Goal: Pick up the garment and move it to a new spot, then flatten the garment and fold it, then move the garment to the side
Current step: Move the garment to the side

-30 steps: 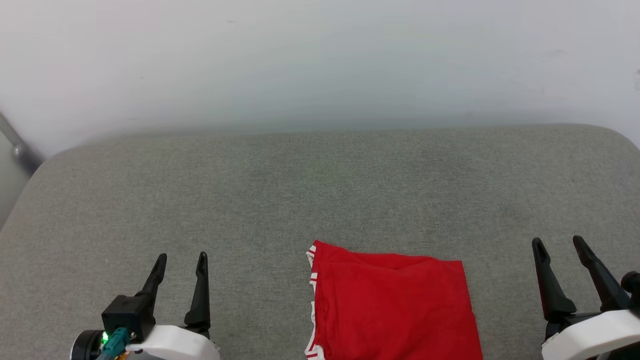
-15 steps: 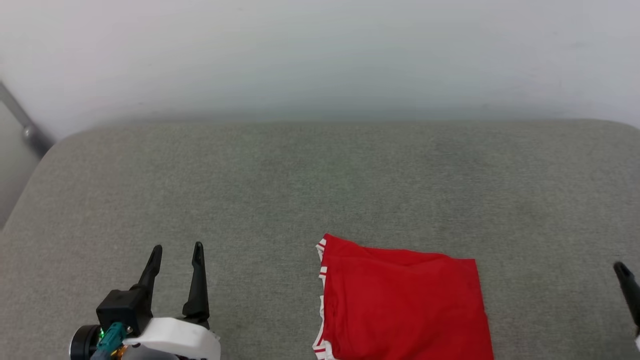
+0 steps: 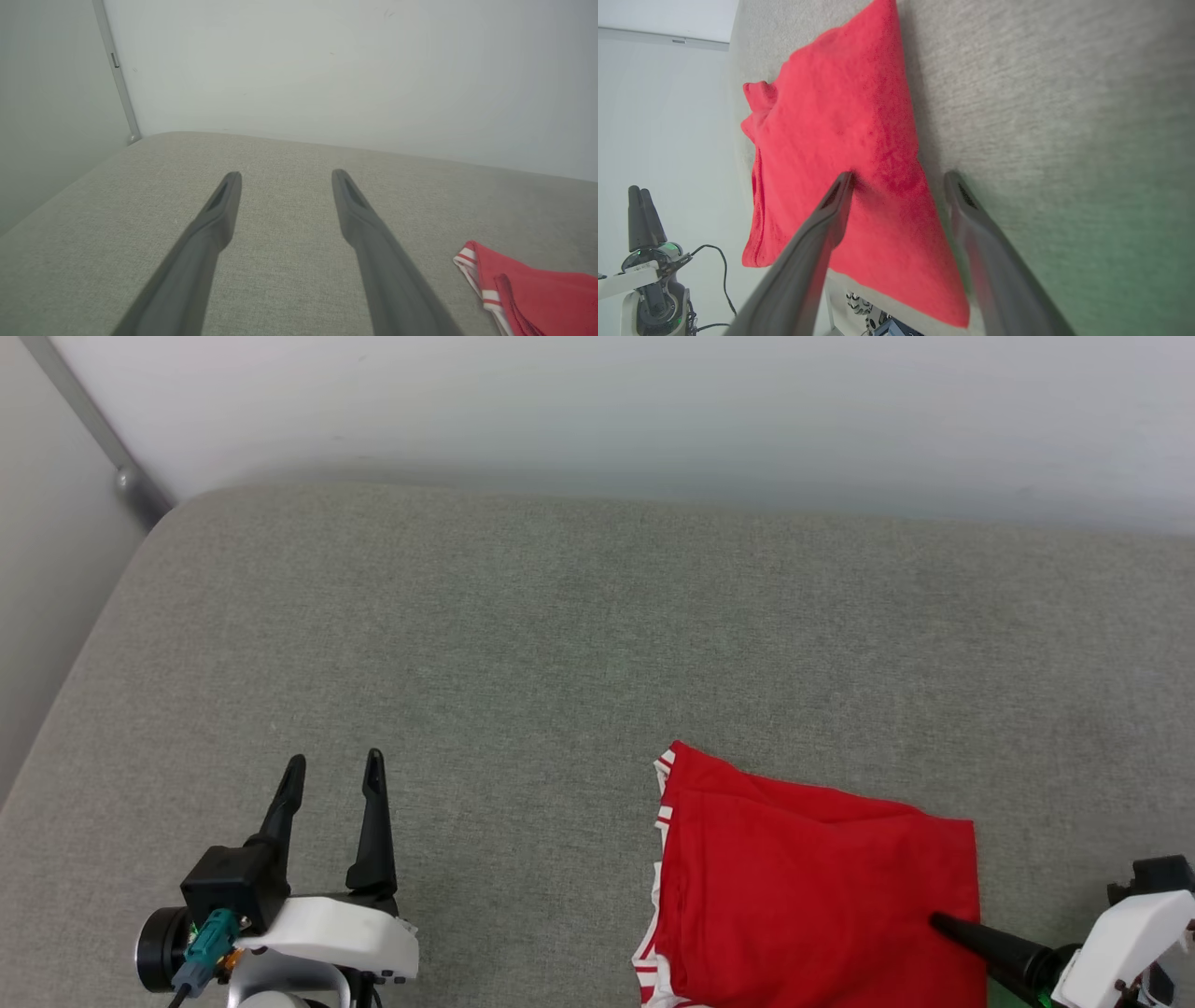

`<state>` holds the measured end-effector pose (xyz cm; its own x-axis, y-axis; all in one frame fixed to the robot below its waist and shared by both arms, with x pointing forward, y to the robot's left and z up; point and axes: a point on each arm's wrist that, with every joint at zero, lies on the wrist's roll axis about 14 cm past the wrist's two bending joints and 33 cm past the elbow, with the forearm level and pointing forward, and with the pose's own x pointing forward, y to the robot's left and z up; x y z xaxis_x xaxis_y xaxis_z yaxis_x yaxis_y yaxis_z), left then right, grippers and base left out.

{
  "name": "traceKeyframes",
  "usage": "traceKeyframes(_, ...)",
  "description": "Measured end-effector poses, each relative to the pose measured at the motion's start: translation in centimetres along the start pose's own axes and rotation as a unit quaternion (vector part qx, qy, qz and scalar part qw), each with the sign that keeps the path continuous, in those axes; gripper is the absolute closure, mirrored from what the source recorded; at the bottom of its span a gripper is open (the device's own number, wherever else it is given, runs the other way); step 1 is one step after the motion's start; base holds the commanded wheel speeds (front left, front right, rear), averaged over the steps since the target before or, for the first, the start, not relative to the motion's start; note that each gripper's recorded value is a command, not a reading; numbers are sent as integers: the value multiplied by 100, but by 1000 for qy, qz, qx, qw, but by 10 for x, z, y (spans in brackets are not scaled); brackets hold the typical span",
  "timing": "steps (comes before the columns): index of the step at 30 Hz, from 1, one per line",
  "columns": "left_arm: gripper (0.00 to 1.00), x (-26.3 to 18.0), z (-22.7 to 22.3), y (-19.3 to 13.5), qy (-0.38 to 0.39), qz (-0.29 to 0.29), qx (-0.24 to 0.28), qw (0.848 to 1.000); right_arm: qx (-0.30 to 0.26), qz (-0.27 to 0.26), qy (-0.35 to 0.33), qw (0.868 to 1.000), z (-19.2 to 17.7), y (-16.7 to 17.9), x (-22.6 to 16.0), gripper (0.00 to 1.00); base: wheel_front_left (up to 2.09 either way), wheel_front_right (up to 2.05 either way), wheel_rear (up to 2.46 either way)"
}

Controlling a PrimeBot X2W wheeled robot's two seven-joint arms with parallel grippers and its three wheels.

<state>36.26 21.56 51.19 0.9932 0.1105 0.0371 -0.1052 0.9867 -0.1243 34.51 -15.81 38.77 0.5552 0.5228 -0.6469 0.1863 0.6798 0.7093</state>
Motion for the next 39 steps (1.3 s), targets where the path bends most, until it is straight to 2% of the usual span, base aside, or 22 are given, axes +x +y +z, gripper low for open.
traceKeyframes(7,0,3,-1,11,2,10,10,1000,78,53,51,994,-16,16,29,0,0,0,0)
traceKeyframes(8,0,3,-1,12,1,11,12,1000,83,58,55,993,-18,18,31,47,0,0,0)
traceKeyframes(9,0,3,-2,12,2,11,12,1000,85,62,58,993,-18,20,33,70,0,0,0)
traceKeyframes(10,0,3,-2,12,3,12,13,1000,85,66,60,992,-19,23,34,100,0,0,0)
traceKeyframes(16,0,3,1,10,-3,4,19,1000,49,74,54,995,-17,36,31,100,0,0,0)
traceKeyframes(19,0,3,3,4,-6,-6,21,1000,-15,56,32,998,-7,38,22,100,0,0,0)
traceKeyframes(22,0,3,2,-7,-6,-23,19,1000,-92,22,11,995,0,35,13,100,0,0,0)
traceKeyframes(27,0,11,1,-35,-8,-68,18,997,-201,-55,-32,978,23,18,-7,100,0,0,0)
traceKeyframes(30,0,20,-2,-57,-8,-101,17,995,-237,-95,-65,965,44,9,-21,100,0,0,0)
traceKeyframes(35,0,46,-1,-108,-20,-177,19,984,-258,-159,-128,945,91,-10,-50,100,0,0,0)
traceKeyframes(39,0,73,-1,-157,-35,-244,12,969,-248,-240,-147,927,124,-56,-76,100,0,0,0)
